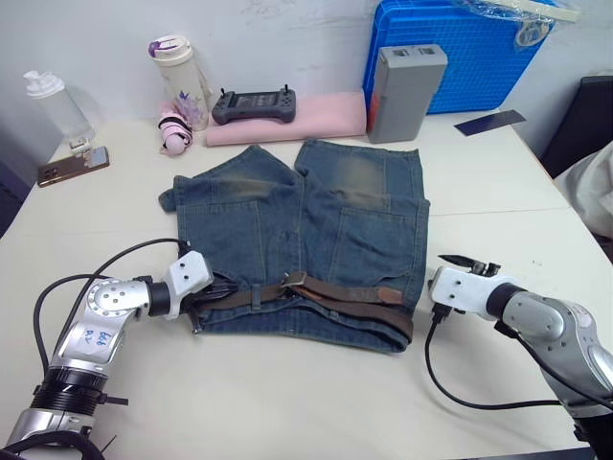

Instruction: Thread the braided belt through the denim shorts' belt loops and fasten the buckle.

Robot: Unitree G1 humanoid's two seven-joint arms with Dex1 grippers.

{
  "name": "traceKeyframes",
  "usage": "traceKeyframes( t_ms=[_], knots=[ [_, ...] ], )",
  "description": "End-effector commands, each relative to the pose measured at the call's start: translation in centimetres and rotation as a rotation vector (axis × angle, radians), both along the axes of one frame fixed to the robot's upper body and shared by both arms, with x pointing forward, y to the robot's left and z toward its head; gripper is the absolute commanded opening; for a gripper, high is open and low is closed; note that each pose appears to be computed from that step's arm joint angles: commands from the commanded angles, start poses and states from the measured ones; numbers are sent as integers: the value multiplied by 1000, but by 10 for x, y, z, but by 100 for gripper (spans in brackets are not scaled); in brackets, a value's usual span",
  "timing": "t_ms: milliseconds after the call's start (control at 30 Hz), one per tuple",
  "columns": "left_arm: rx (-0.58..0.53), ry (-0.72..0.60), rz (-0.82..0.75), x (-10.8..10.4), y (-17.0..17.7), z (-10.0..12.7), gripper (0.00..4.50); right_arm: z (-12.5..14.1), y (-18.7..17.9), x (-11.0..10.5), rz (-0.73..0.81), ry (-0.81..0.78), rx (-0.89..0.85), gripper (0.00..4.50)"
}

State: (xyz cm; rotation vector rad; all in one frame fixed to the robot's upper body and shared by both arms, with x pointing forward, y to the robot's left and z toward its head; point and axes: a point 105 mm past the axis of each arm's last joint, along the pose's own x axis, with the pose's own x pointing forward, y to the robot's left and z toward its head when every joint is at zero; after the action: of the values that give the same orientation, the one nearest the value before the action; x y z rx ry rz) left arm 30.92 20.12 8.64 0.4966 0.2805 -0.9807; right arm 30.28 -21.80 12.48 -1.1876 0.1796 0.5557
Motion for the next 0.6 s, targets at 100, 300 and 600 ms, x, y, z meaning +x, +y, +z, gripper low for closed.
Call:
traceKeyframes(
  t_ms=[100,300,600],
  knots=[
    [1,69,44,-3,3,-19,18,24,10,-4,54,-1,116,443],
    [-81,53,52,1,-4,-5,18,71,60,-17,233,20,453,443],
    [-340,51,108,-3,-1,46,44,72,119,-49,355,310,806,448]
  ],
)
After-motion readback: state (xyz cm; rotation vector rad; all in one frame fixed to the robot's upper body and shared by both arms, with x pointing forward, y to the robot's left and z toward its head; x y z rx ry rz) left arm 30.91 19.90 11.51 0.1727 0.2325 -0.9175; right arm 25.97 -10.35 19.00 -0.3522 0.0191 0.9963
